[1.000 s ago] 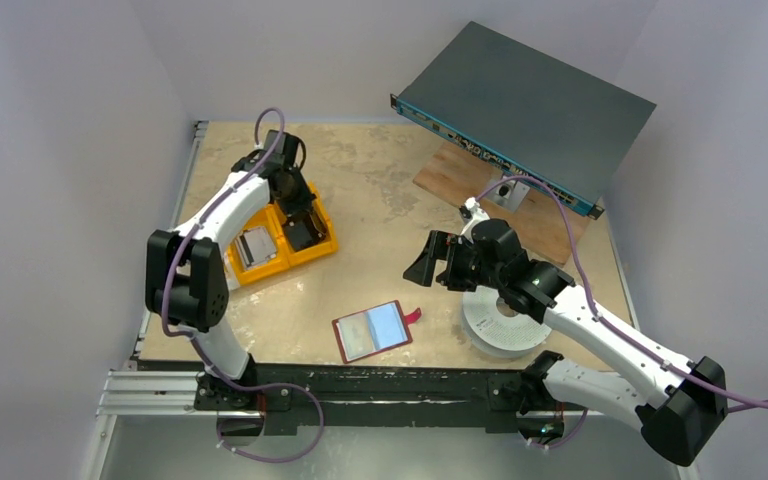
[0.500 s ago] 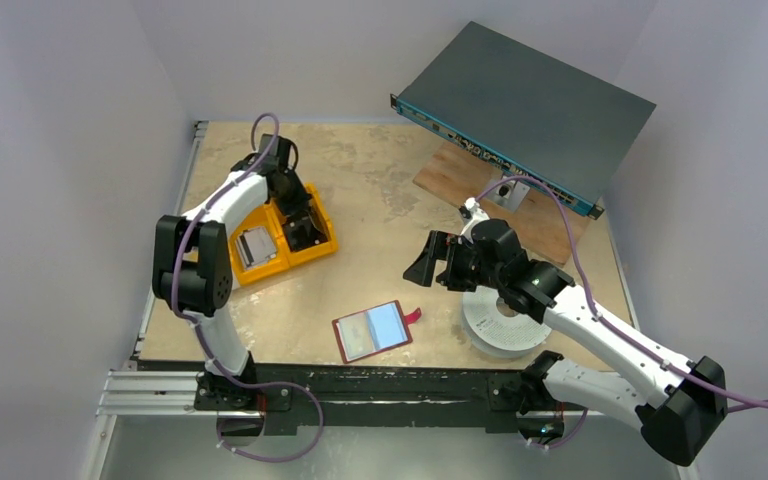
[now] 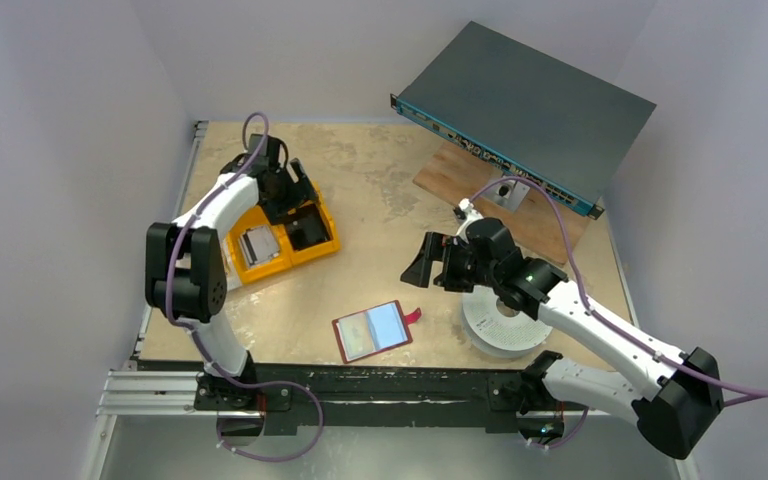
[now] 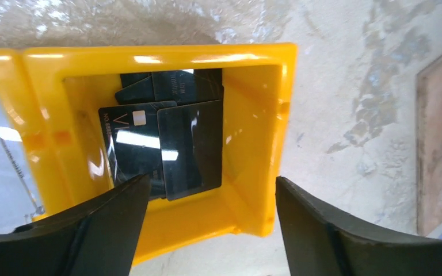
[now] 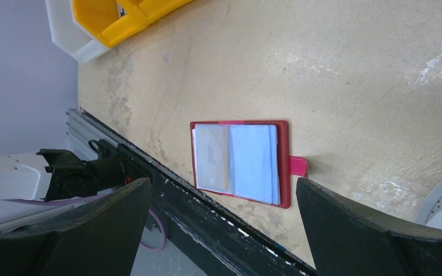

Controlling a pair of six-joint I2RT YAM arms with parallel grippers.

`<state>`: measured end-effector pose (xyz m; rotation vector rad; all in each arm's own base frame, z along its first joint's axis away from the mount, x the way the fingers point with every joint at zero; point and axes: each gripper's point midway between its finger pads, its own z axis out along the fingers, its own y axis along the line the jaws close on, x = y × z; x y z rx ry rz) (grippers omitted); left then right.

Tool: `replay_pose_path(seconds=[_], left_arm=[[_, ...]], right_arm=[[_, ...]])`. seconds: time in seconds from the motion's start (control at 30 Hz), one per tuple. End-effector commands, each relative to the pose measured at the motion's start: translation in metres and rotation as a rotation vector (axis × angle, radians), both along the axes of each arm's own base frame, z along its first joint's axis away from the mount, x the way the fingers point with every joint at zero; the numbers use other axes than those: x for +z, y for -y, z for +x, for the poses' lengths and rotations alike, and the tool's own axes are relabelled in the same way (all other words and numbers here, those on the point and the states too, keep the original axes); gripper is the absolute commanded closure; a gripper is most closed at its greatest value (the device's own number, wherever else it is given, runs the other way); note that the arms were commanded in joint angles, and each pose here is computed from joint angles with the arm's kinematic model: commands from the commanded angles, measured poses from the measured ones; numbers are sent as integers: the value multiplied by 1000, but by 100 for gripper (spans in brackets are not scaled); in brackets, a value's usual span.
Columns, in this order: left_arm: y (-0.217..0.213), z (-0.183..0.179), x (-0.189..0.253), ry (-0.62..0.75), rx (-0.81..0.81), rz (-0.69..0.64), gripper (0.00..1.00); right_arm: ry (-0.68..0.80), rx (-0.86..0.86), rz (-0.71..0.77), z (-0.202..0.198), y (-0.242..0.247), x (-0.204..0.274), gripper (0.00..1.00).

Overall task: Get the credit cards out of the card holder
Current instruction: Place the credit card in the storage box, then remove the credit card from the card holder.

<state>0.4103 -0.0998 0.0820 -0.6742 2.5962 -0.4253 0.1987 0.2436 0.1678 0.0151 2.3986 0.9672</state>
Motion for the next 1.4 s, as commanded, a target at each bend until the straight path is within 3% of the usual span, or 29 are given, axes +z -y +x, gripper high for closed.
replay_pose_path(seconds=[0.0, 0.27, 0.5, 0.77, 1.03, 1.2, 1.37], left_arm=[[-3, 0, 54, 123, -35, -1, 17], [-4, -44, 102, 202, -71, -16, 16], [7, -104, 107, 241, -154, -49, 16], [36, -177, 87, 229, -257, -107, 15], [65, -227, 43, 161, -303, -161, 15], [56, -239, 20, 106, -262, -100, 15], [26, -240, 9, 53, -140, 37, 11]], right_arm=[[40, 32, 26, 5, -8, 7, 1], [31, 30, 13, 12, -13, -3, 1], [39, 32, 12, 13, -18, -13, 1], [77, 85, -80, -3, -37, -32, 1], [49, 158, -147, -31, -75, -57, 1], [28, 186, -219, -46, -98, -72, 8], [25, 212, -285, -60, -122, -86, 27]])
